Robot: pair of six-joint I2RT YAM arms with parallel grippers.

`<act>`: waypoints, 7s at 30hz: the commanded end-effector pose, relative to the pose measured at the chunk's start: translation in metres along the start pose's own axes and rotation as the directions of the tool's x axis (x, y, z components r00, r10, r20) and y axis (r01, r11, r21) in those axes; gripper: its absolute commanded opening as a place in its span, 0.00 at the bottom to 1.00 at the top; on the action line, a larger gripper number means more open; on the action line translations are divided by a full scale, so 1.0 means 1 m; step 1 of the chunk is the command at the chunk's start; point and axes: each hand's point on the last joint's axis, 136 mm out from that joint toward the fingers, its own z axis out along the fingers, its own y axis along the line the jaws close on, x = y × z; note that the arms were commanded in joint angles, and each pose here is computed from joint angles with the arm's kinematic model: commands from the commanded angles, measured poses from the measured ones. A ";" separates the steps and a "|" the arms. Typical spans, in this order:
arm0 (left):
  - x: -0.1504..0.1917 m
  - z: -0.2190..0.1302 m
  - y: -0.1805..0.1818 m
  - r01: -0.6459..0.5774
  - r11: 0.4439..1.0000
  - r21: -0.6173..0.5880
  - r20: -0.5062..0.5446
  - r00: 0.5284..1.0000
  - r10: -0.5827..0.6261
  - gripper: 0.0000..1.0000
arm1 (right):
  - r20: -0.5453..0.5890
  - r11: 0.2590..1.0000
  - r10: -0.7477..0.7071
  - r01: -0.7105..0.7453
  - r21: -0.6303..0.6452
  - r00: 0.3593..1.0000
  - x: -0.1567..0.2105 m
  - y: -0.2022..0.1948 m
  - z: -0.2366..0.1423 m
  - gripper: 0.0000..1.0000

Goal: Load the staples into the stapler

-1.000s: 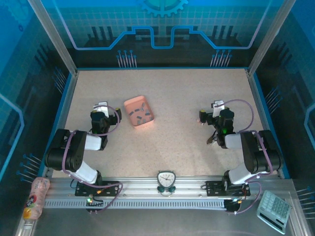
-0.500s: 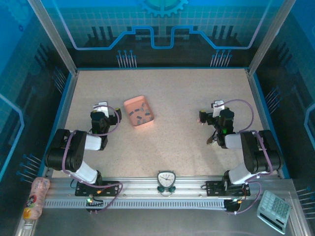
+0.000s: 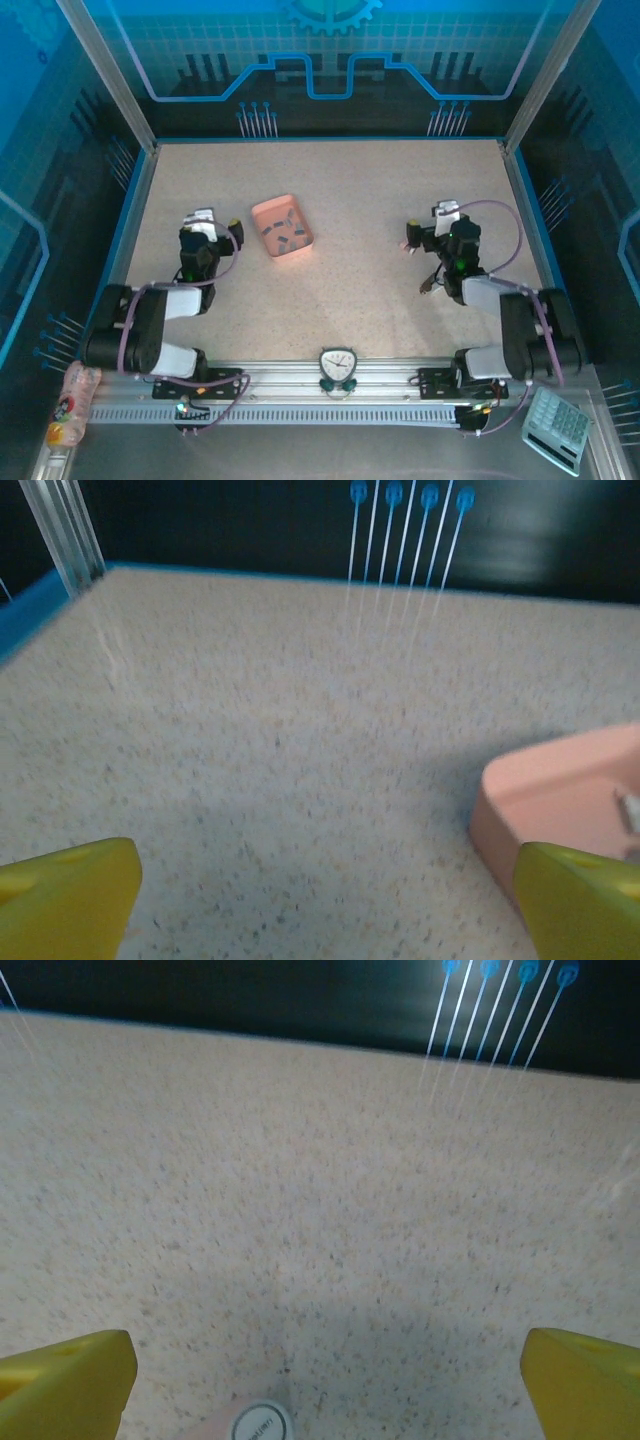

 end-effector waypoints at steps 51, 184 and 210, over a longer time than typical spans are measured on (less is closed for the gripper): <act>0.066 0.045 -0.208 0.574 0.808 0.134 -0.821 0.521 -0.234 0.75 | -0.647 0.877 0.179 -0.418 -0.236 0.741 -0.034 0.166 -0.005 0.87; -0.014 -0.135 -0.328 0.360 0.417 0.835 -0.349 0.931 -0.105 0.32 | -0.642 0.548 0.511 -0.792 -0.269 0.572 -0.055 0.230 -0.089 0.41; -0.049 -0.142 -0.295 0.494 0.476 0.728 -0.428 0.869 -0.248 0.00 | -0.363 0.684 0.189 -0.387 -0.618 0.913 -0.046 0.208 -0.124 0.56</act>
